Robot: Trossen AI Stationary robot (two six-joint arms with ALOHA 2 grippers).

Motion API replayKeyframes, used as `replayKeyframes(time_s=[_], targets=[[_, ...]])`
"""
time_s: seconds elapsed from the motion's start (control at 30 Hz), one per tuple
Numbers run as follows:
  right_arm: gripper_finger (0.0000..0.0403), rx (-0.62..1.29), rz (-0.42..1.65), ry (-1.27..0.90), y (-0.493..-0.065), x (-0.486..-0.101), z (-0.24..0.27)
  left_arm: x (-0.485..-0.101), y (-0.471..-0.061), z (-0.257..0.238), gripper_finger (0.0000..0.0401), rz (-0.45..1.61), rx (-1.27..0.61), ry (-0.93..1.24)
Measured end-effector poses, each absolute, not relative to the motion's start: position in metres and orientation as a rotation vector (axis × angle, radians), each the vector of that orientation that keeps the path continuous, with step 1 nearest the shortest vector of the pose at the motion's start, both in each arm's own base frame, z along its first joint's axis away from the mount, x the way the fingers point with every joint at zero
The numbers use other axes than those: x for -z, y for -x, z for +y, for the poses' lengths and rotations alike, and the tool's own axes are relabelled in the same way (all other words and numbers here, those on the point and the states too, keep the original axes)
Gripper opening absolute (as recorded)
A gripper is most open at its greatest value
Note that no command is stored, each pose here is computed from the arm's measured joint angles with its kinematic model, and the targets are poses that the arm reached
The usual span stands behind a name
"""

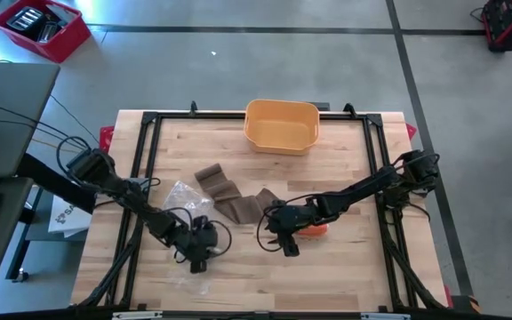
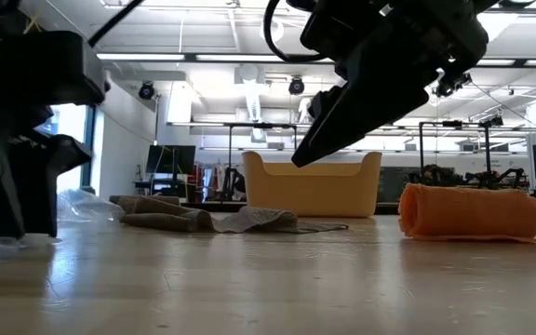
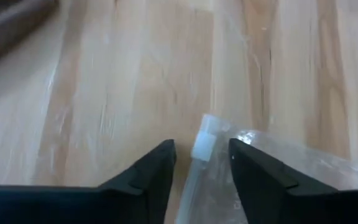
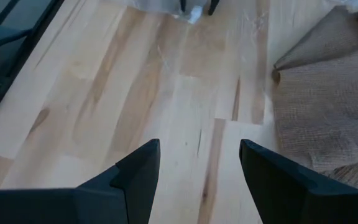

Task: Roll bandage
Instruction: Open the bottom transparent zip bag

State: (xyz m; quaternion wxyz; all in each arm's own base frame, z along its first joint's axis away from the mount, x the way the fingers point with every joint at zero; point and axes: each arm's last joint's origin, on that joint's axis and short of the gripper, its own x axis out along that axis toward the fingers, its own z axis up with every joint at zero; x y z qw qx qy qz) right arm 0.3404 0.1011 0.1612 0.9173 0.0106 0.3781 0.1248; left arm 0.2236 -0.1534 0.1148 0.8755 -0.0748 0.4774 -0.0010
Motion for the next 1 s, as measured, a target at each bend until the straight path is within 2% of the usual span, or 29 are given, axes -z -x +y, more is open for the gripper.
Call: replayKeyframes(time_s=[0.13,0.27,0.37,0.53,0.57,0.67,0.77,0.87,1.0], targets=[[0.0216,-0.253,0.781,-0.035,-0.34,-0.161,0.102,-0.1,-0.227,-0.157,0.0176,0.97,-0.06,0.093],[0.0216,-0.248,0.786,-0.046,-0.34,-0.161,0.102,-0.096,-0.232,-0.155,0.0165,0.921,-0.1,0.053],[0.0216,-0.25,0.79,-0.043,-0.339,-0.162,0.102,-0.096,-0.239,-0.148,0.0126,0.906,-0.103,0.045],[0.0216,-0.269,0.809,0.004,-0.335,-0.165,0.101,-0.096,-0.25,-0.134,0.0027,0.884,-0.146,0.082],[0.0216,-0.268,0.804,-0.008,-0.334,-0.168,0.101,-0.098,-0.251,-0.133,0.0018,0.87,-0.145,0.087],[0.0216,-0.253,0.806,-0.016,-0.331,-0.175,0.099,-0.105,-0.255,-0.13,0.0022,0.816,-0.158,0.093],[0.0216,-0.204,0.794,0.0,-0.326,-0.17,0.105,-0.119,-0.259,-0.129,0.0024,0.762,-0.25,0.014],[0.0216,-0.184,0.685,-0.078,-0.312,-0.149,0.111,-0.144,-0.269,-0.135,0.0013,0.697,-0.299,-0.054],[0.0216,-0.145,0.522,-0.189,-0.296,-0.135,0.107,-0.166,-0.279,-0.142,0.0011,0.711,-0.298,-0.219]])
